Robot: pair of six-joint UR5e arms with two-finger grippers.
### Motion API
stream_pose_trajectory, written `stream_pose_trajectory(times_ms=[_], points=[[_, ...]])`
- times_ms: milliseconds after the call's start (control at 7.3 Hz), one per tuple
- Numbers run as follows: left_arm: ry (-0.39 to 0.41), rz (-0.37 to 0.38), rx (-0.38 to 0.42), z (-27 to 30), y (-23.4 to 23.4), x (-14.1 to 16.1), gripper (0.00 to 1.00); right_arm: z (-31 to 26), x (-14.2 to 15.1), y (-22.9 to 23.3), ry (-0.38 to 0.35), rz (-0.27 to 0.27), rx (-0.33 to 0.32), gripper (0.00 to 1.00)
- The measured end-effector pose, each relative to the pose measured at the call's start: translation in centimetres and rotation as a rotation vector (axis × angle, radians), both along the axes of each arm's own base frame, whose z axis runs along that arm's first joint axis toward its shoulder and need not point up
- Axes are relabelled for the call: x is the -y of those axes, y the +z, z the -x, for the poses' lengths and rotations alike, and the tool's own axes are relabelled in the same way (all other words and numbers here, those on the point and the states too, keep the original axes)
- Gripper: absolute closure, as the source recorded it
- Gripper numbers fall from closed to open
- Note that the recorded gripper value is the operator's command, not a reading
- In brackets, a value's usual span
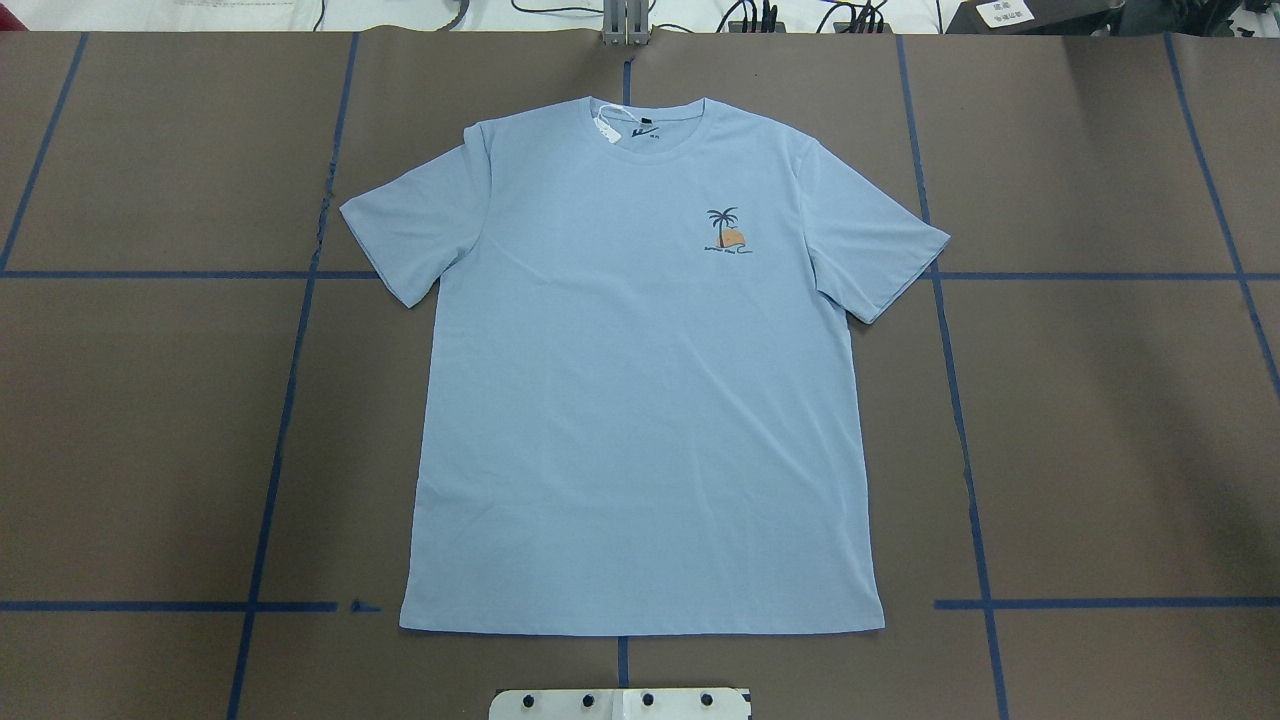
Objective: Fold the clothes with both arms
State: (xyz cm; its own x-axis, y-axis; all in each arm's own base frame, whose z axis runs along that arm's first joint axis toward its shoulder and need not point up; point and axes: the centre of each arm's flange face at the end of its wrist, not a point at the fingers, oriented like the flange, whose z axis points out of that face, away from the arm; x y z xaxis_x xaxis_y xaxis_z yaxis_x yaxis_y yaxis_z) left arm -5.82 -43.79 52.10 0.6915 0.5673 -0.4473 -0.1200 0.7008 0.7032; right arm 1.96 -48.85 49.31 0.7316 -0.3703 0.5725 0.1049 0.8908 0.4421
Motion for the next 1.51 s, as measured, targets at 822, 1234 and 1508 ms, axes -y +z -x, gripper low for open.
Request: stream_pose_trajectory(times_ms=[822,1234,1508], points=[[-0.011,-0.104,-0.017,0.0,-0.5,0.5,0.00,11.0,11.4,-3.9,0.093,0.070,0.189,0.02],[-0.011,-0.110,-0.018,0.0,-0.5,0.5,0.00,25.2,12.4,-4.2,0.245,0.063,0.270,0.21],[-0.011,-0.112,-0.018,0.0,-0.6,0.5,0.00,31.9,10.9,-3.3,0.293,0.043,0.250,0.29]])
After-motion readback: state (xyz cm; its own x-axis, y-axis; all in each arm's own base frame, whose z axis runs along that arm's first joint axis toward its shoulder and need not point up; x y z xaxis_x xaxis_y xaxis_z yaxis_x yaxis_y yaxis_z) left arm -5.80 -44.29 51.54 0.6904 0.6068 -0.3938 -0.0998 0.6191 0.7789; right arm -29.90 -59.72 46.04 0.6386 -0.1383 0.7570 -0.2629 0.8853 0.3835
